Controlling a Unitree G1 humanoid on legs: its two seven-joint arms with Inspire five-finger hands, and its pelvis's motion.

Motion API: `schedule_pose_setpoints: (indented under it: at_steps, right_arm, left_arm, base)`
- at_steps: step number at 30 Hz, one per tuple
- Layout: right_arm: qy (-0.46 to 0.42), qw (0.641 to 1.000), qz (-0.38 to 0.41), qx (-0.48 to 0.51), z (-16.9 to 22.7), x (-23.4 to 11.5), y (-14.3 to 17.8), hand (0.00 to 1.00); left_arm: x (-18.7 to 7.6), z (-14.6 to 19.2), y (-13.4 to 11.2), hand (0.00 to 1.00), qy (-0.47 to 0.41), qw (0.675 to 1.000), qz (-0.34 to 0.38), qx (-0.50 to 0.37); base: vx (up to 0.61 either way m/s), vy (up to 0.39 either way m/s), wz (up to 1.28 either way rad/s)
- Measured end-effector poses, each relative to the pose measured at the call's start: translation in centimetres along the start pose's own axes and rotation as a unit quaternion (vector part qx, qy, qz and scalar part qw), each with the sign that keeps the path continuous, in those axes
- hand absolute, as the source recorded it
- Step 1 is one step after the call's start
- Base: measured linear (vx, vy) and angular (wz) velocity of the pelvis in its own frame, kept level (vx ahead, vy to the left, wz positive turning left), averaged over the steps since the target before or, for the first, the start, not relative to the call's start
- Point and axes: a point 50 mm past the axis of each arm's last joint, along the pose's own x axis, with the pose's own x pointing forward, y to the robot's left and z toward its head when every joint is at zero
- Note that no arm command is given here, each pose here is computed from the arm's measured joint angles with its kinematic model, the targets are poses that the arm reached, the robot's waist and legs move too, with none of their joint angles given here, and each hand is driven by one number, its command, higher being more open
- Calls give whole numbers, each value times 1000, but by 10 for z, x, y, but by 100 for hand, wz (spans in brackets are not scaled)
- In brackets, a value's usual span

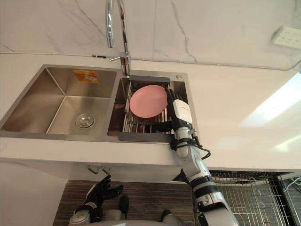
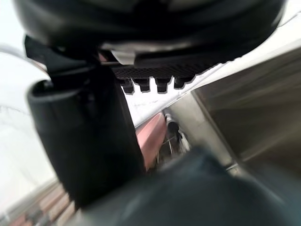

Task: Walk over to the sink, pick up the cup, carry it to the dishwasher, place the cup inside the dishwasher, then close the dishwasher door

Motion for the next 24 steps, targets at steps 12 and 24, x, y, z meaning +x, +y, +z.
schedule_pose_setpoints:
  at_steps: [12,24]
  right_arm:
    - [1,1000,-3,-4,6,11,-2,100]
    - [6,1000,-3,-16,0,12,-7,100]
  left_arm:
    - [1,8,3,100,-16,1000,-3,5]
    - [2,11,7,100,-19,1000,2,7]
  base:
    - [-34,-8,4]
    - [0,1,0]
